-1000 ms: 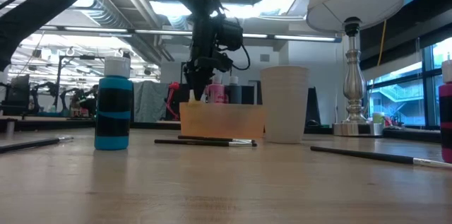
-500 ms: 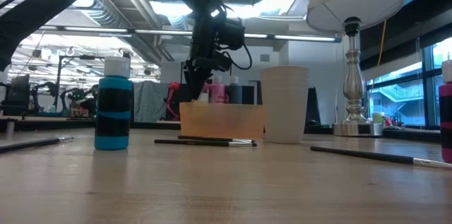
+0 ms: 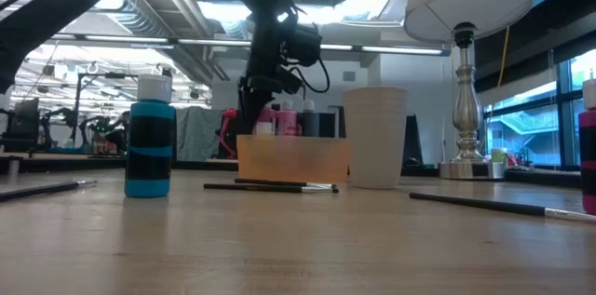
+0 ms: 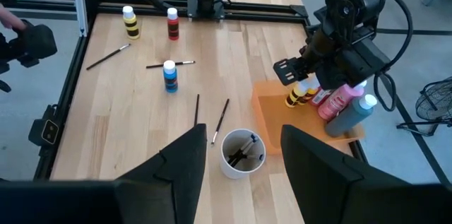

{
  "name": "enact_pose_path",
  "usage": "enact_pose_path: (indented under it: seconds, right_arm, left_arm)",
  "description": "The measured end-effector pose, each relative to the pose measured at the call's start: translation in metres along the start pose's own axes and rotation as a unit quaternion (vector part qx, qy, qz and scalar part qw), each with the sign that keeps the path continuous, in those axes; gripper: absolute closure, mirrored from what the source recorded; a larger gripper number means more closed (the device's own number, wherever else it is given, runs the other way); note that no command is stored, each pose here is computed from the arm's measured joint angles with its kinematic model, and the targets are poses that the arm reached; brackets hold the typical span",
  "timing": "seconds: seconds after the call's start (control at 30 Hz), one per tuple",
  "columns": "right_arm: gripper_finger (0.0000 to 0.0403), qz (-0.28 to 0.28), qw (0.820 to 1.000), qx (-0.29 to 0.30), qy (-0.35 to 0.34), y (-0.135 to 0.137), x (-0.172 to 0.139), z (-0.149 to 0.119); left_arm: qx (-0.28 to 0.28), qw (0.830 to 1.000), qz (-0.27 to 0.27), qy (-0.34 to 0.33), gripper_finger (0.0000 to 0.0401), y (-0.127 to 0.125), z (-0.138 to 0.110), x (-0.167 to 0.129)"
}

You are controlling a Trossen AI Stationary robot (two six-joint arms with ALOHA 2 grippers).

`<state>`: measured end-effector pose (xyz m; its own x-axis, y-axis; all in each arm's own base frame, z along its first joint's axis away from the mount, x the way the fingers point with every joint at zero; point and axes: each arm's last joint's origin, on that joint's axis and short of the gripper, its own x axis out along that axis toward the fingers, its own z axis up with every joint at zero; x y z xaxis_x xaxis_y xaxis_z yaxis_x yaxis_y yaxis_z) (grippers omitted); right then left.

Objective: Pick & Place Paint Supplies
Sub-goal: Put the light yellow paint bottle into the orange bin, then put the black paint brush into the light brown cup

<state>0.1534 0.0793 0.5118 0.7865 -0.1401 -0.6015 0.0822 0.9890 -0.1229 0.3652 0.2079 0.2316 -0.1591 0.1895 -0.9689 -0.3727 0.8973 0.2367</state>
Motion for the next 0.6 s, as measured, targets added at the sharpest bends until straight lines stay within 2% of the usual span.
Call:
enact_pose_path:
  seconds: [0.13, 0.27, 0.5, 0.6]
  right_arm:
    - [0.0216, 0.000, 1.000, 0.000, 0.000, 0.000, 0.000, 0.000]
    - [0.0216, 0.000, 1.000, 0.000, 0.000, 0.000, 0.000, 0.000]
    - [0.0216, 0.000, 1.000, -0.013, 0.000, 0.000, 0.000, 0.000]
    - [0.0216, 0.000, 1.000, -0.024, 0.000, 0.000, 0.000, 0.000]
  left_arm:
    - [0.002, 1.000, 0.003, -0.001, 0.0237, 0.000, -0.004, -0.007]
    - [-0.001, 1.000, 0.028, -0.014, 0.0235, 0.004, -0.017, -0.029]
    - [-0.055, 0.994, 0.038, -0.091, 0.0237, 0.013, -0.060, -0.094]
    - [-0.103, 0.985, 0.004, -0.137, 0.0235, 0.014, -0.082, -0.122]
